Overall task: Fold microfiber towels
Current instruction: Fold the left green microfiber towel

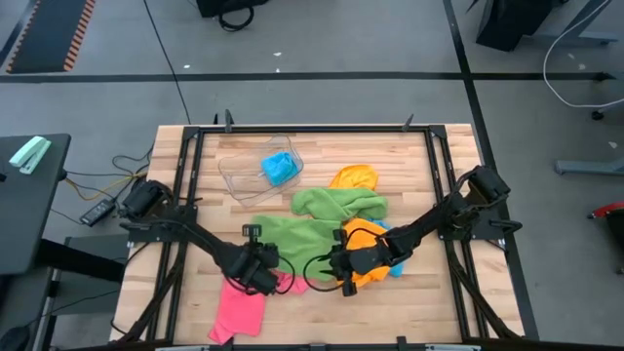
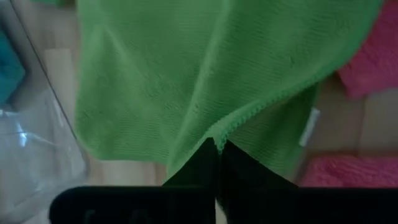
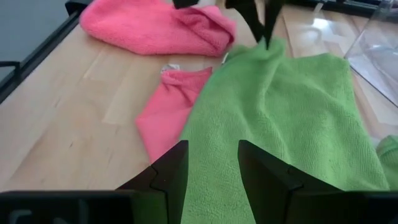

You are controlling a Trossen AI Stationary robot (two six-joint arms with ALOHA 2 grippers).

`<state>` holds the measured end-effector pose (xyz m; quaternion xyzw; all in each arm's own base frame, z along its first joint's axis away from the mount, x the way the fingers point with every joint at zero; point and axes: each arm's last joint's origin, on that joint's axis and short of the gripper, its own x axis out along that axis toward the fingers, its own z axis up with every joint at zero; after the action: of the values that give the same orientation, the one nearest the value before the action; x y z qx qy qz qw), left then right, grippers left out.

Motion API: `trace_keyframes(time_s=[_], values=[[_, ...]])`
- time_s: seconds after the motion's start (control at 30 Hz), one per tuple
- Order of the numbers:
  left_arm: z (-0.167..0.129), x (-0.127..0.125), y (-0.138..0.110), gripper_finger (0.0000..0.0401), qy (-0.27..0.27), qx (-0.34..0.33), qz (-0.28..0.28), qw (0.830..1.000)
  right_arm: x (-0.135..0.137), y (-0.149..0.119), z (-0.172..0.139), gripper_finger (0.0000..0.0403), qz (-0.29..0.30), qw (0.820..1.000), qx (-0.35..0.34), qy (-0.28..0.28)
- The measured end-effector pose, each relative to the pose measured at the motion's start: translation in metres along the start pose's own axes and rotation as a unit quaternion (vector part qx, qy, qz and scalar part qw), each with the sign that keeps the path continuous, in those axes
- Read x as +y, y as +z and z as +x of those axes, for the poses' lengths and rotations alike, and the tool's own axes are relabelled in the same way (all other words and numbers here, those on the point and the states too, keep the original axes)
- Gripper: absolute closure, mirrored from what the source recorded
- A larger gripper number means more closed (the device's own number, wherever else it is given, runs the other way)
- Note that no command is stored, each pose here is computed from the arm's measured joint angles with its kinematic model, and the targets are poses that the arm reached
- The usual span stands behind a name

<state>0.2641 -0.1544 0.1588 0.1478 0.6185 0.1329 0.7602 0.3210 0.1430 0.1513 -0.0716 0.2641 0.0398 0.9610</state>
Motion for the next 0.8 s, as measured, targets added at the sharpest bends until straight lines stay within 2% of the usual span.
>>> trace_keyframes(time_s=[0.13, 0.37, 0.57, 0.7, 0.8], values=[[0.002, -0.006, -0.008, 0.0393, -0.003, 0.003, -0.002, 1.0, -0.001, 0.0, 0.0, 0.0254, 0.005, 1.0, 0.0, -0.001], [0.003, -0.004, -0.008, 0.0376, 0.008, -0.002, -0.033, 0.999, 0.007, -0.003, 0.008, 0.0252, 0.008, 1.0, -0.016, 0.01], [-0.002, 0.0, -0.004, 0.0393, 0.006, -0.008, -0.053, 0.999, 0.025, -0.005, 0.023, 0.0252, -0.011, 1.0, 0.012, 0.021], [-0.002, 0.0, -0.003, 0.0372, 0.005, -0.008, -0.053, 0.999, 0.039, -0.017, 0.029, 0.0252, -0.051, 0.996, 0.068, -0.003], [-0.002, 0.001, -0.002, 0.036, 0.005, -0.009, -0.056, 0.998, 0.044, -0.024, 0.035, 0.0252, -0.071, 0.995, 0.075, -0.015]])
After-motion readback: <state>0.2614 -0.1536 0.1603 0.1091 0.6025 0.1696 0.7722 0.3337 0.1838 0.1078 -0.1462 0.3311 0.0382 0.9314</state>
